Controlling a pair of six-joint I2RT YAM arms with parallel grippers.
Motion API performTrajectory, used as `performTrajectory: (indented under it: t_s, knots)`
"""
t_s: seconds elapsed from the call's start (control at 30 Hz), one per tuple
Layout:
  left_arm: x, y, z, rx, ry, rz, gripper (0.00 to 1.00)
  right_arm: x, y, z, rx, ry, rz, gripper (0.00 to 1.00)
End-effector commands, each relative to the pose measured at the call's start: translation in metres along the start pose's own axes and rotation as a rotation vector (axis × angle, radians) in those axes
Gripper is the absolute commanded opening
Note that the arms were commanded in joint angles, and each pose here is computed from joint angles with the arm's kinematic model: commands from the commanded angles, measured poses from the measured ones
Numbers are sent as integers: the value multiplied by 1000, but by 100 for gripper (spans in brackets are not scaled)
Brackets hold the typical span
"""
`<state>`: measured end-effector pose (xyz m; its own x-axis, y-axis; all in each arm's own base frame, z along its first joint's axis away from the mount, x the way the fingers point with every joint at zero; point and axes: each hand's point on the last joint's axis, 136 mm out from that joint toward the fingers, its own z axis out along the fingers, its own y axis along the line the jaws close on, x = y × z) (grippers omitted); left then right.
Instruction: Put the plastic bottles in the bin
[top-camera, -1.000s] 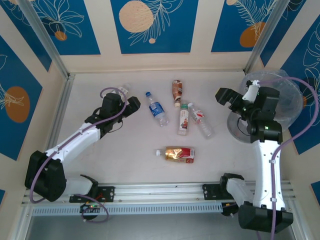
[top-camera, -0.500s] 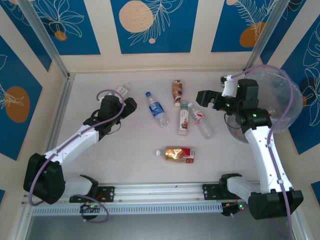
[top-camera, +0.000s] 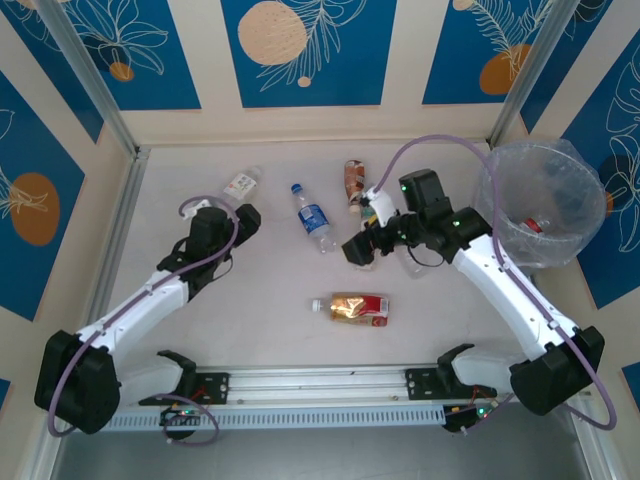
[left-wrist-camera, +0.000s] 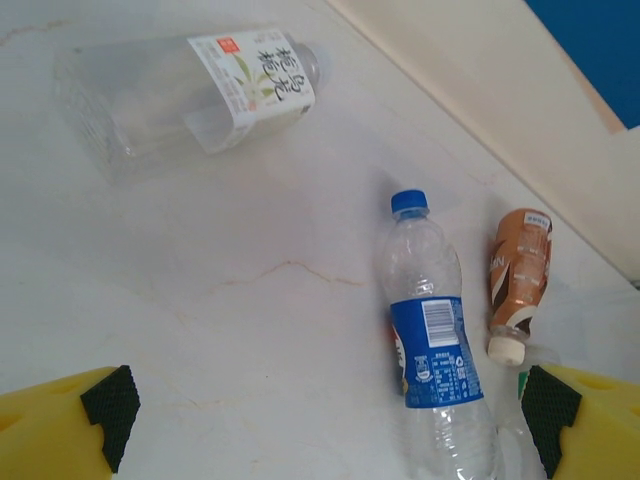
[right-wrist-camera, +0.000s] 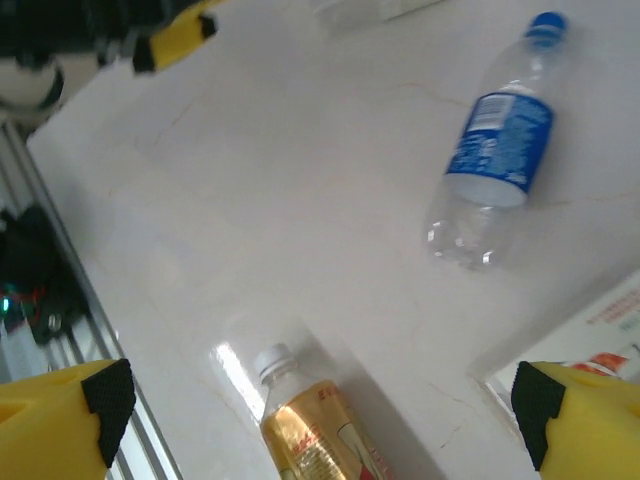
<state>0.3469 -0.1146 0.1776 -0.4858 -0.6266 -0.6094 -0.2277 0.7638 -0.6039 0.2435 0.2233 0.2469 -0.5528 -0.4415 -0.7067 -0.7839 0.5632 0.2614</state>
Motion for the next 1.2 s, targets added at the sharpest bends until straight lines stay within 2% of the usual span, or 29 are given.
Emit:
performTrajectory:
  t_s: [0.0, 0.1, 0.23, 0.4, 0.63, 0.83, 1.0, 1.17]
  knots:
    - [-13, 12, -6, -39, -56, -3, 100, 43, 24, 22, -81, 144, -267, 99]
    - [-12, 19, -7, -61, -54, -3, 100, 69, 28, 39, -69, 231, -427, 99]
    - [-10, 23, -7, -72, -49, 0, 100, 96, 20, 53, -44, 361, -529, 99]
    - [-10, 28, -7, -90, -47, 6, 100, 131, 32, 66, -120, 501, -640, 99]
    - [-10, 37, -10, -114, -56, 0, 100, 152, 41, 85, -190, 535, -753, 99]
    - [-10, 47, -15, -136, -66, -6, 100, 163, 26, 103, -161, 594, -803, 99]
    - [-8, 53, -16, -150, -68, -14, 100, 156, 23, 113, -158, 586, -766, 99]
    - [-8, 57, -16, -164, -64, -10, 100, 166, 20, 123, -170, 611, -764, 99]
